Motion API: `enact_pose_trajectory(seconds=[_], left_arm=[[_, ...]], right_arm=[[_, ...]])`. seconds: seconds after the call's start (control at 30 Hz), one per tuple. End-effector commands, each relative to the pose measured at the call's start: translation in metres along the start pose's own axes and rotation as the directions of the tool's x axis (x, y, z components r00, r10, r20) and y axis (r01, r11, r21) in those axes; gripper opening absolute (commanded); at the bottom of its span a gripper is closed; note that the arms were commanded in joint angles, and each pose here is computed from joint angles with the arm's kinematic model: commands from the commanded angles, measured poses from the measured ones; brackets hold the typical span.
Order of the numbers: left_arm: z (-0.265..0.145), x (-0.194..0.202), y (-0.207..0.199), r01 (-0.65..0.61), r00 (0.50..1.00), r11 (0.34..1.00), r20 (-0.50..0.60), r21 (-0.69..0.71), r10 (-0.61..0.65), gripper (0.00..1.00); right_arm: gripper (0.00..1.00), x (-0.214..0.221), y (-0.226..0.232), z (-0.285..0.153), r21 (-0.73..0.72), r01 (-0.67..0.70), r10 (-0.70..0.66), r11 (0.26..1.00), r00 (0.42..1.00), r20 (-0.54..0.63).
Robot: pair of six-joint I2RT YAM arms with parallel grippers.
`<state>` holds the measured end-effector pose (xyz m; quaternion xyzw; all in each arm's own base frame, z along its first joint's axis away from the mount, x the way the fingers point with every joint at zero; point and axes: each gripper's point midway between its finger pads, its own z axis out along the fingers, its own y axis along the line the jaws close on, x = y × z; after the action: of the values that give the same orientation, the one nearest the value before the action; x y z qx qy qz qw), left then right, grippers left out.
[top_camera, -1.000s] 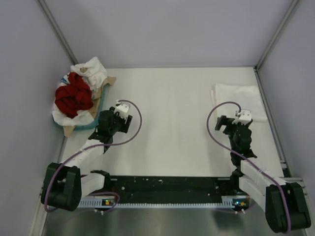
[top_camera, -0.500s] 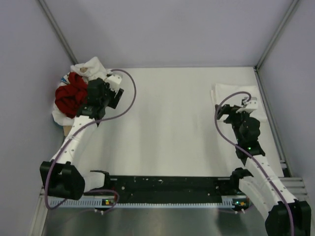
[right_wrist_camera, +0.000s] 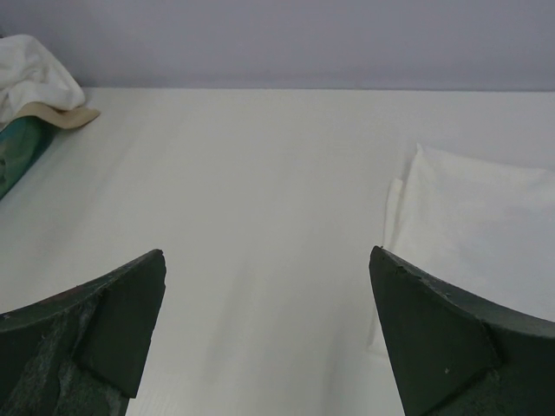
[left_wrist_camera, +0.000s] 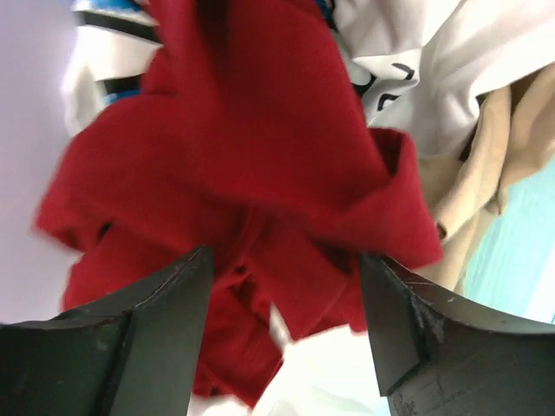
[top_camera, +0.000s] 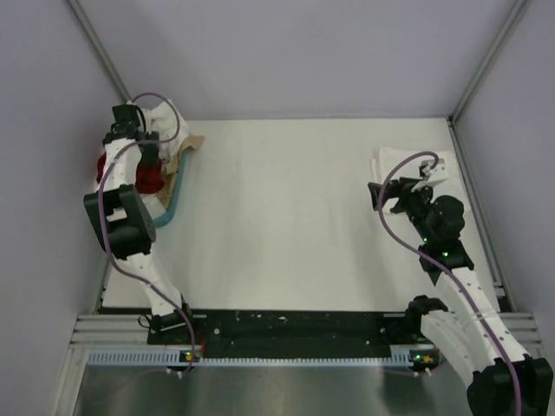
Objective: Fold and stack the t-shirts
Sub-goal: Grab crumpled tshirt from bin with the left arm
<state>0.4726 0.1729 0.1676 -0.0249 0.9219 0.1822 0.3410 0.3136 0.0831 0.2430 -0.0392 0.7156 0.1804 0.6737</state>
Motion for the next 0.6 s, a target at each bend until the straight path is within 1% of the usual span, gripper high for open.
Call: enact_pose_trajectory(seconds=[0.0,0.07,0.1,0.13,0.17,0.23,0.33,0.37,0.4,0.43,0.47,0.5,0.57], left_arm=[[0.03,0.009,-0.013,0.013,0.993,1.0,-0.116,0.018,-0.011,0.67],[0.031,0.003,-0.006,0.037,0.993,0.999,-0.11,-0.002,-0.037,0.52],[0.028,0.002,-0.001,0.06,0.993,0.998,-0.102,-0.003,-0.06,0.4],[0.022,-0.003,0.002,0.07,0.995,0.998,-0.076,-0.005,-0.07,0.14],[0.015,-0.006,0.007,0.083,0.995,0.996,-0.05,-0.014,-0.083,0.0],[-0.005,-0.017,0.016,0.087,0.996,0.995,0.019,-0.037,-0.087,0.0],[-0.054,-0.037,0.03,0.093,0.987,0.994,0.133,-0.054,-0.085,0.0],[-0.081,-0.047,0.036,0.094,0.978,0.994,0.19,-0.058,-0.081,0.0],[-0.091,-0.048,0.037,0.086,0.975,0.995,0.209,-0.057,-0.072,0.0],[-0.121,-0.057,0.043,0.085,0.959,0.995,0.275,-0.059,-0.066,0.0],[-0.13,-0.056,0.042,0.072,0.954,0.996,0.295,-0.049,-0.055,0.0],[-0.159,-0.06,0.045,0.07,0.933,0.996,0.357,-0.049,-0.048,0.0],[-0.195,-0.057,0.041,0.038,0.897,0.999,0.441,-0.031,-0.021,0.0]], right_arm=[[0.99,-0.008,0.006,0.001,-0.034,0.037,-0.036,0.999,0.999,0.037],[0.99,-0.01,0.004,-0.001,-0.026,0.048,-0.047,0.999,0.998,0.029],[0.99,-0.011,0.004,-0.002,-0.023,0.053,-0.053,0.998,0.998,0.029],[0.99,-0.012,0.004,-0.003,-0.02,0.055,-0.054,0.998,0.998,0.031],[0.99,-0.013,0.004,-0.003,-0.017,0.057,-0.057,0.998,0.998,0.035],[0.99,-0.014,0.004,-0.004,-0.017,0.06,-0.059,0.998,0.997,0.042],[0.99,-0.015,0.004,-0.004,-0.019,0.06,-0.059,0.998,0.997,0.046],[0.99,-0.016,0.005,-0.004,-0.024,0.057,-0.056,0.998,0.997,0.045],[0.99,-0.016,0.006,-0.004,-0.027,0.055,-0.054,0.998,0.998,0.045],[0.99,-0.016,0.006,-0.004,-0.03,0.054,-0.053,0.998,0.998,0.046],[0.99,-0.017,0.007,-0.004,-0.032,0.053,-0.052,0.998,0.998,0.047],[0.99,-0.018,0.007,-0.004,-0.034,0.053,-0.052,0.998,0.997,0.048],[0.99,-0.02,0.009,-0.004,-0.041,0.052,-0.05,0.998,0.997,0.054]])
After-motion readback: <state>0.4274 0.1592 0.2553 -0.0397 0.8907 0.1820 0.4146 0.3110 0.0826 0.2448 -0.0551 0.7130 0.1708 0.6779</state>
